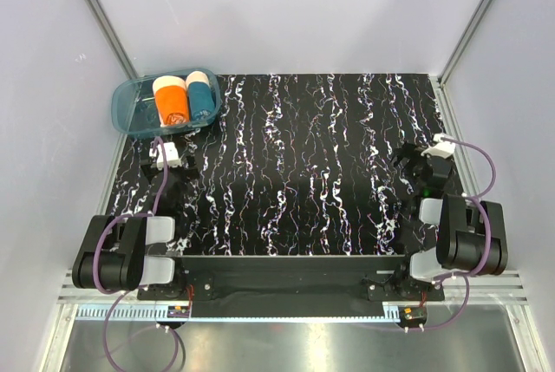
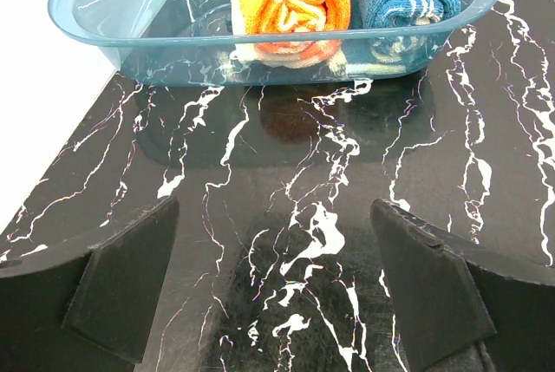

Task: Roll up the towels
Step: Place the rolled towel into the container

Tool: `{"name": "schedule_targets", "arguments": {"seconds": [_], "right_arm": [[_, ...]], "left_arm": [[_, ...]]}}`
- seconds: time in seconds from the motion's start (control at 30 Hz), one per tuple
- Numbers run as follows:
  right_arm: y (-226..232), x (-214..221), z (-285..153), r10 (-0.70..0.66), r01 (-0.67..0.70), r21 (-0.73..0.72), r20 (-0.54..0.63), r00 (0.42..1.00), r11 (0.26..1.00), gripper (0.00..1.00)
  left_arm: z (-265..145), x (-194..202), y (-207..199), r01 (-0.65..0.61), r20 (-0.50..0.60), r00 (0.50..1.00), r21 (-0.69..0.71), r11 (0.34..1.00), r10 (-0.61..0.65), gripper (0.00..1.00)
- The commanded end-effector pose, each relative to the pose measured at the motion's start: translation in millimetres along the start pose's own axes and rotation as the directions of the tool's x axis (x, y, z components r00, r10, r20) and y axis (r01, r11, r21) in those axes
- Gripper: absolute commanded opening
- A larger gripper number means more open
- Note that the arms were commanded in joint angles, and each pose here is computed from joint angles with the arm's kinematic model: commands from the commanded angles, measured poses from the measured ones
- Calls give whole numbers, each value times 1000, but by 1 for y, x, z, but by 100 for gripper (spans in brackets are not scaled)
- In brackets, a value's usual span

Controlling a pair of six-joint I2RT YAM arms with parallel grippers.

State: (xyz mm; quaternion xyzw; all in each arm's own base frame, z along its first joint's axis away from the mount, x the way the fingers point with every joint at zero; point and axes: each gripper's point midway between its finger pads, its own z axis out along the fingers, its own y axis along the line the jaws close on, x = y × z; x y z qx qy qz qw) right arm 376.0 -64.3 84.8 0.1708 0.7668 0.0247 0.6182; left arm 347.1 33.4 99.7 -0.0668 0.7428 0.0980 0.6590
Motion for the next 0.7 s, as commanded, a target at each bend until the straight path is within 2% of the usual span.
{"name": "schedule_targets", "arguments": {"seconds": [0.0, 0.03, 0.1, 0.13, 0.67], "right_arm": [[33, -18, 10, -103, 116, -190, 78, 992, 975, 100], [48, -12, 13, -100, 127, -259, 114, 988, 957, 100], [40, -9, 14, -116, 126, -208, 57, 992, 970, 100], [41, -15, 17, -101, 117, -207, 89, 991, 971, 100], [43, -10, 16, -116, 128, -222, 67, 991, 967, 100]], "left_arm": [[8, -26, -5, 43, 82, 996, 23, 999, -44, 99], [8, -26, -5, 43, 82, 996, 23, 999, -44, 99], [8, -25, -5, 42, 80, 996, 23, 999, -44, 99], [8, -25, -4, 42, 80, 996, 21, 999, -44, 99], [11, -24, -5, 41, 66, 997, 56, 998, -45, 99]]}}
